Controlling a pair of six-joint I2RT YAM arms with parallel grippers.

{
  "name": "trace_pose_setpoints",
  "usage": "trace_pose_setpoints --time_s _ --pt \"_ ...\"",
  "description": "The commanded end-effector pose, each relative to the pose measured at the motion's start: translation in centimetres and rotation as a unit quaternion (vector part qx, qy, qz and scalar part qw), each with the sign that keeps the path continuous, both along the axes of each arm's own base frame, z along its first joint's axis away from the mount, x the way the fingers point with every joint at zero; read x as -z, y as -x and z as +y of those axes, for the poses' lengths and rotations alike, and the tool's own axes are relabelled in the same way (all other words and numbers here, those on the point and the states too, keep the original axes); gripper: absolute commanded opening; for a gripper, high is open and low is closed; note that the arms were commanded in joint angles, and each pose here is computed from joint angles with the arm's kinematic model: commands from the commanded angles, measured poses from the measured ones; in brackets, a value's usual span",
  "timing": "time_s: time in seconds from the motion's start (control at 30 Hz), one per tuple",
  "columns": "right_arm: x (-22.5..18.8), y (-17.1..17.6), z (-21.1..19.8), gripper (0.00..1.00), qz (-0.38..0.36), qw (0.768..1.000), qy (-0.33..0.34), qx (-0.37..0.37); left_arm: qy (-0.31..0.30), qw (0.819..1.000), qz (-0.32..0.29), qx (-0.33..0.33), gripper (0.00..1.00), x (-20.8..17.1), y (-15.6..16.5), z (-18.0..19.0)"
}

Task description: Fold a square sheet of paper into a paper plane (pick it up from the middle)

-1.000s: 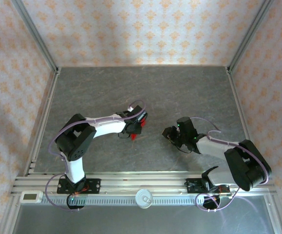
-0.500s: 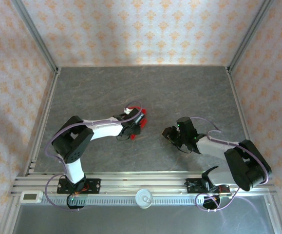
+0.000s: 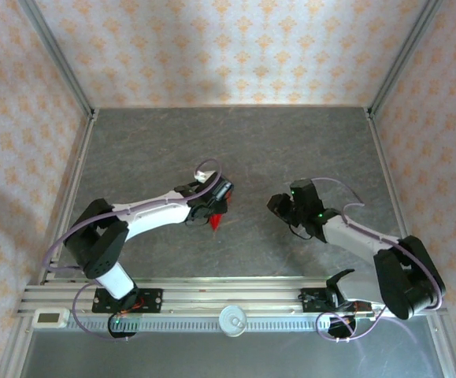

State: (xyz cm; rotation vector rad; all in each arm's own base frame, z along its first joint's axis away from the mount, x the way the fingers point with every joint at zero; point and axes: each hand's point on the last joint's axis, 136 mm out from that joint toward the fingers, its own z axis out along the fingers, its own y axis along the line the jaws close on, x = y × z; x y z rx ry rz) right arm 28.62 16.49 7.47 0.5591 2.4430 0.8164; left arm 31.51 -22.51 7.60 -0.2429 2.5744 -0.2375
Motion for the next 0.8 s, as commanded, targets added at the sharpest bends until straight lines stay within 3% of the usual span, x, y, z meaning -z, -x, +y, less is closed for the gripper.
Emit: trace_pose_setpoints --time_s 0.0,0.17,0.37,0.47,0.57,0.67,0.77 --pt "-2.1 -1.1 -2.9 0.37 -0.041 0.996 0.066 0.041 -0.016 0.999 -0.018 -0.022 0.45 -1.6 0.3 1.5" --pt "-6.9 -2.4 -7.7 0.41 -0.139 0.970 0.159 0.121 -0.041 0.995 -0.081 -0.032 0.47 -4.7 -0.1 3.8" --pt "-11.4 -2.4 -15.0 0.70 -0.248 0.888 0.297 0.247 -0.060 0.984 -0.143 -0.086 0.54 -6.6 -1.0 9.5" --pt "-11.7 -2.5 -18.1 0.78 -0.260 0.854 0.344 0.292 -0.079 0.974 -0.172 -0.125 0.61 -7.4 -1.2 13.1" --pt "-10.3 -3.2 -20.2 0.80 -0.260 0.837 0.371 0.307 -0.117 0.954 -0.216 -0.173 0.78 -8.7 -0.9 16.9" --pt "-8.5 -4.7 -20.9 0.80 -0.260 0.844 0.368 0.292 -0.130 0.932 -0.254 -0.222 0.92 -9.3 -0.6 20.5" --pt "-6.6 -5.7 -20.9 0.80 -0.272 0.840 0.384 0.270 -0.154 0.910 -0.282 -0.261 0.97 -9.9 -0.5 23.8"
